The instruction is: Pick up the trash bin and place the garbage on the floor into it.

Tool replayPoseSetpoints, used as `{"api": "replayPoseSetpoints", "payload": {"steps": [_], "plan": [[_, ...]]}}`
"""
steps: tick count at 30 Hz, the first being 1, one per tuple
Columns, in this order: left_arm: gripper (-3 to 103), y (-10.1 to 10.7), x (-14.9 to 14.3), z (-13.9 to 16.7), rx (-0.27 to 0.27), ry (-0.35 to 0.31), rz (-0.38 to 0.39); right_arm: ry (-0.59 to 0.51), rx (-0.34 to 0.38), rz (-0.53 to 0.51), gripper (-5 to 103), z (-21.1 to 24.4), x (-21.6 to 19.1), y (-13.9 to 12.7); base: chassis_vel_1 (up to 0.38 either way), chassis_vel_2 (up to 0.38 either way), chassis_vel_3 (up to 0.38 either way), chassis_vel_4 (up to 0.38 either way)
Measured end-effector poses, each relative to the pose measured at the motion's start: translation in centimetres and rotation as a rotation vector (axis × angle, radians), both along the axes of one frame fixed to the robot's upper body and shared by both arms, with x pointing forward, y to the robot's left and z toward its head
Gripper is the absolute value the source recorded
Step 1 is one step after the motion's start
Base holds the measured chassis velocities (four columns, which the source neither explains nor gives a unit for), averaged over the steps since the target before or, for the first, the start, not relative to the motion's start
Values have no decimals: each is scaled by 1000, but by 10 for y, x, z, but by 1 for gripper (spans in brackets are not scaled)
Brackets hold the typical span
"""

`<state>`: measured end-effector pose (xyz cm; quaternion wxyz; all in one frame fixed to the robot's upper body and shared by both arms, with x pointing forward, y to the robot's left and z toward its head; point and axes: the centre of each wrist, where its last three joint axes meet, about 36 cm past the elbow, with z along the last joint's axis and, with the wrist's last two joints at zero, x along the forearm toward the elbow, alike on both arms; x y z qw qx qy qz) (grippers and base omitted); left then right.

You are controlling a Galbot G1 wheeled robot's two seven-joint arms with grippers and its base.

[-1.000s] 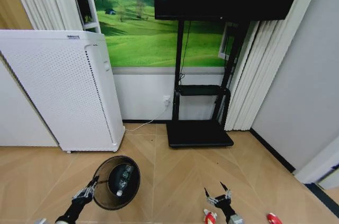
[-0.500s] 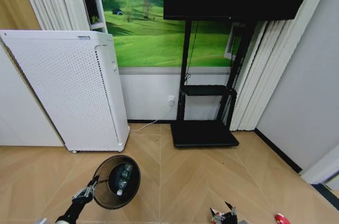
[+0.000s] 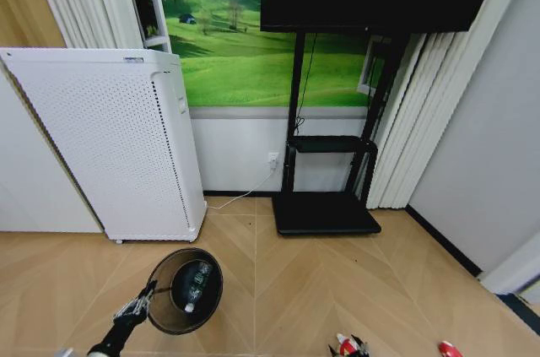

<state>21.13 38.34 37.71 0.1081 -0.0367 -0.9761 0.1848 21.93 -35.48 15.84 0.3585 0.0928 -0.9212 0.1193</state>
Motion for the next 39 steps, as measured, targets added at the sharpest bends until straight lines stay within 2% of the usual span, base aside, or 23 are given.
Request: {"api": "replayPoseSetpoints", "payload": {"steps": [5,9,11,12,13,14,16,17,18,20,23,28,32,34,35,37,38,39], "plan": [[7,0,0,0,0,0,2,11,-20,-6,100,-4,-1,-2,0,0,0,0],[7,1,-1,0,0,-3,6,37,-74,-4,101,-8,-5,-11,0,0,0,0],[7,0,-1,0,0,-4,7,43,-82,-1,97,-8,-6,-13,0,0,0,0],[7,0,-1,1,0,-6,8,44,-82,0,93,-9,-7,-11,0,0,0,0],[7,0,-1,1,1,-9,10,44,-78,2,82,-9,-7,-8,0,0,0,0],[7,0,-1,1,1,-9,10,44,-78,2,82,-9,-7,-8,0,0,0,0],[7,1,-1,1,1,-10,11,44,-76,7,71,-9,-7,-7,0,0,0,0],[7,1,-1,1,1,-10,11,44,-76,7,71,-9,-7,-7,0,0,0,0],[7,1,-1,2,1,-10,11,43,-76,9,66,-9,-8,-6,0,0,0,0],[7,1,-1,2,1,-10,11,42,-76,10,66,-9,-8,-6,0,0,0,0],[7,0,0,2,1,-14,10,36,-76,7,49,-7,-8,-7,0,0,0,0],[7,-1,3,2,0,-21,9,35,-75,1,39,-6,-11,-9,0,0,0,0],[7,-4,9,1,4,-25,-1,-2,-50,-13,34,0,-9,-9,0,0,0,0],[7,-10,22,-2,0,-22,-14,-86,-7,-17,34,12,-3,-6,0,0,0,0],[7,-10,22,-2,0,-22,-14,-86,-7,-17,34,12,-3,-6,0,0,0,0],[7,-17,42,-3,-4,-28,-33,-186,39,-13,34,33,2,-3,0,0,0,0],[7,-17,42,-3,-4,-28,-33,-186,39,-13,34,33,2,-3,0,0,0,0],[7,-21,54,-4,3,-36,-36,-236,62,-14,34,45,4,-1,0,0,0,0]]}}
